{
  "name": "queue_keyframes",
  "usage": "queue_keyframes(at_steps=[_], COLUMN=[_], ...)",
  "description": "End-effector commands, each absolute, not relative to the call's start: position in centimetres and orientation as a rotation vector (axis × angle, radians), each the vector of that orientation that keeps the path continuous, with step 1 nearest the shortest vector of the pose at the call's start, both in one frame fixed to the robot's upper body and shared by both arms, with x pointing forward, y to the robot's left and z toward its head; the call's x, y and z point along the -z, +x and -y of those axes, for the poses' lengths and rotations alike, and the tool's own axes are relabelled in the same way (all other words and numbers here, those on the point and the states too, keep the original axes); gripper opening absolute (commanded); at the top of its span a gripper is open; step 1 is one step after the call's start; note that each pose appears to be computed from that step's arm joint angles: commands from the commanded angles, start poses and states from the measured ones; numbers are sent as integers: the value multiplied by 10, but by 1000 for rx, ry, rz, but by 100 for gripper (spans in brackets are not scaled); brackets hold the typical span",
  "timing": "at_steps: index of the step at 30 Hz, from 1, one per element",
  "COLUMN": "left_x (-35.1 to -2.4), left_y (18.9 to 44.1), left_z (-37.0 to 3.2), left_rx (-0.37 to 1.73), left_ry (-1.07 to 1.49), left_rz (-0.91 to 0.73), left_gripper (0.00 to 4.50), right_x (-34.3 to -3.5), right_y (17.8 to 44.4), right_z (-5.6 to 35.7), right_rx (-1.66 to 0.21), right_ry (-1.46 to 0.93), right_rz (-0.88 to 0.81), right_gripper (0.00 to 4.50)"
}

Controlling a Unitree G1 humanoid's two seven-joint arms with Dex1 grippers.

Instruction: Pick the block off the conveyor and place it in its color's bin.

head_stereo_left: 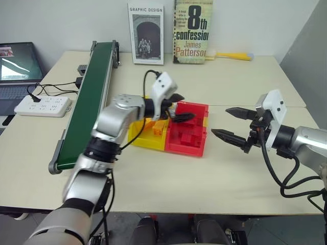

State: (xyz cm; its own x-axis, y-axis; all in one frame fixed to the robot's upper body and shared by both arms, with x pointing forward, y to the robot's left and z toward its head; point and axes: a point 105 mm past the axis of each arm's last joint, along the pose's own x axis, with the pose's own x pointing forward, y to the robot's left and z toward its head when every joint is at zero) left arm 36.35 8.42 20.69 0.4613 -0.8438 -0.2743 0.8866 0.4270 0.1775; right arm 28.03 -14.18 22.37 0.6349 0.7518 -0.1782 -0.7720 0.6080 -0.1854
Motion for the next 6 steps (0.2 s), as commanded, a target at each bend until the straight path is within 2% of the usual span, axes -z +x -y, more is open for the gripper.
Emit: queue_keyframes(at_steps=[1,6], left_x=[-228,-231], left_y=[342,322], left_z=[-126,-169], left_rx=[1060,982], left_ry=[361,384], left_rz=[-126,-173], left_gripper=[448,448], right_x=[-235,-231], right_y=[288,292], right_z=[142,137], right_rx=[-920,-976], right_ry=[-307,-301], right_rz=[-39,-49], right_gripper=[450,450])
